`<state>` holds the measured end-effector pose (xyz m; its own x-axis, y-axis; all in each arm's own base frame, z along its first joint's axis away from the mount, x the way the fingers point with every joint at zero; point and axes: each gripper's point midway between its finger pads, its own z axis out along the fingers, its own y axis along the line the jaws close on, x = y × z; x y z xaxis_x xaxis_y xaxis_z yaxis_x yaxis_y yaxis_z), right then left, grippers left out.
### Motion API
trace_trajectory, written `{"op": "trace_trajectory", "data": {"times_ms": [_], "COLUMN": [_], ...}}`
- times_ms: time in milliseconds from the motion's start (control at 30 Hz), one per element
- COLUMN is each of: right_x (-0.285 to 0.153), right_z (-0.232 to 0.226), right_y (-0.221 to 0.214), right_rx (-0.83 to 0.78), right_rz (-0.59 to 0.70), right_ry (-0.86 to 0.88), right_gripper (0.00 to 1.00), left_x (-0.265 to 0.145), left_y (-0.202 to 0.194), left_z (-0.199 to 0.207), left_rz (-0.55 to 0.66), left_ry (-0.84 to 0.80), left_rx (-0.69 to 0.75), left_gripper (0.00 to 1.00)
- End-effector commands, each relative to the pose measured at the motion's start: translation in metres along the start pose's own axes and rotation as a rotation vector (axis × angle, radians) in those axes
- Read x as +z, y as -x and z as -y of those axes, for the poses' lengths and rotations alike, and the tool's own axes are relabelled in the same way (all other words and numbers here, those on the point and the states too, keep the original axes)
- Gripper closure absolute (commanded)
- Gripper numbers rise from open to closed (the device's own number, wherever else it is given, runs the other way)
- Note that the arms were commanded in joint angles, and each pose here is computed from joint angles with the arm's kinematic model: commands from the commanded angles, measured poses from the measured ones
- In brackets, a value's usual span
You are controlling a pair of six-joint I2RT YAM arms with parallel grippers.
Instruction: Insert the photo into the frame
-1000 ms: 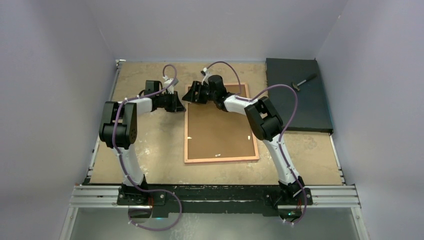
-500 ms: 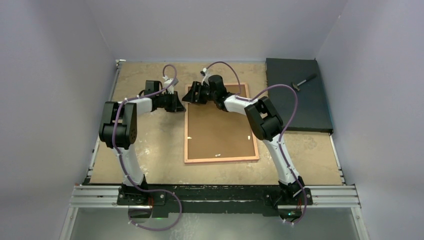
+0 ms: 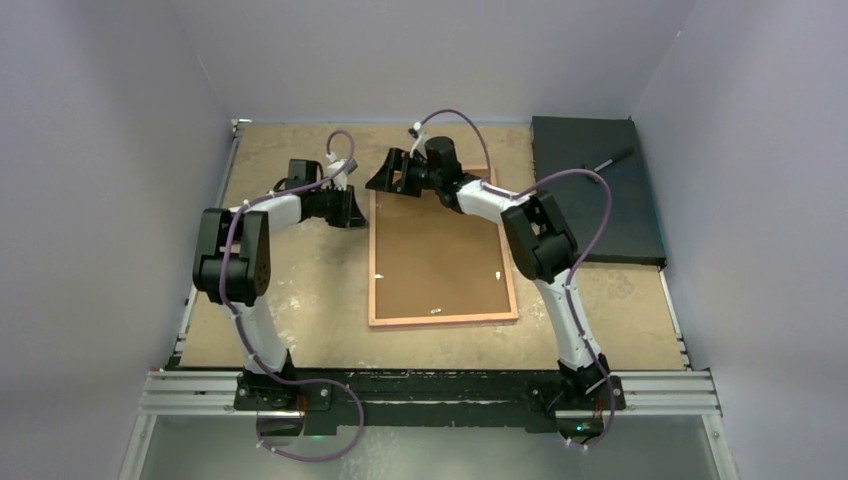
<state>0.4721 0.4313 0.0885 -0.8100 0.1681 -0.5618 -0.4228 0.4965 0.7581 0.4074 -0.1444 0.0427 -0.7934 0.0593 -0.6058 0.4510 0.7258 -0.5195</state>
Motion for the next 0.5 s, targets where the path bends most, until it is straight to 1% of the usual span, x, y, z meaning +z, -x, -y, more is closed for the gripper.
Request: {"op": "trace_trajectory", "data": {"times_ms": [0, 133, 233, 333, 467], "right_x": [-0.038, -0.047, -0.055, -0.078, -0.124], "right_z": [-0.052, -0.046, -0.034, -0.015, 0.015], "right_y": [0.058, 0.059, 0.066, 0.085, 0.109], "right_rx": [-0.082, -0.082, -0.066, -0.069, -0.069], "right_rz": [0.12, 0.14, 0.177, 0.243, 0.333], "right_ry": [0.052, -0.007, -0.092, -0.26, -0.461], "right_gripper": [0.01, 0.01, 0.01, 0.01, 0.01], "left_x": [-0.023, -0.033, -0.039, -0.046, -0.055], "left_y": [0.016, 0.019, 0.023, 0.03, 0.03], "left_z": [0.005, 0.006, 0.007, 0.009, 0.009], "left_rz": [0.025, 0.027, 0.04, 0.045, 0.038], "left_ry": [0.027, 0.034, 0.032, 0.023, 0.036], "left_rx": [0.092, 0.105, 0.119, 0.139, 0.186], "left_gripper": [0.89, 0.84, 0.79, 0.73, 0.69]}}
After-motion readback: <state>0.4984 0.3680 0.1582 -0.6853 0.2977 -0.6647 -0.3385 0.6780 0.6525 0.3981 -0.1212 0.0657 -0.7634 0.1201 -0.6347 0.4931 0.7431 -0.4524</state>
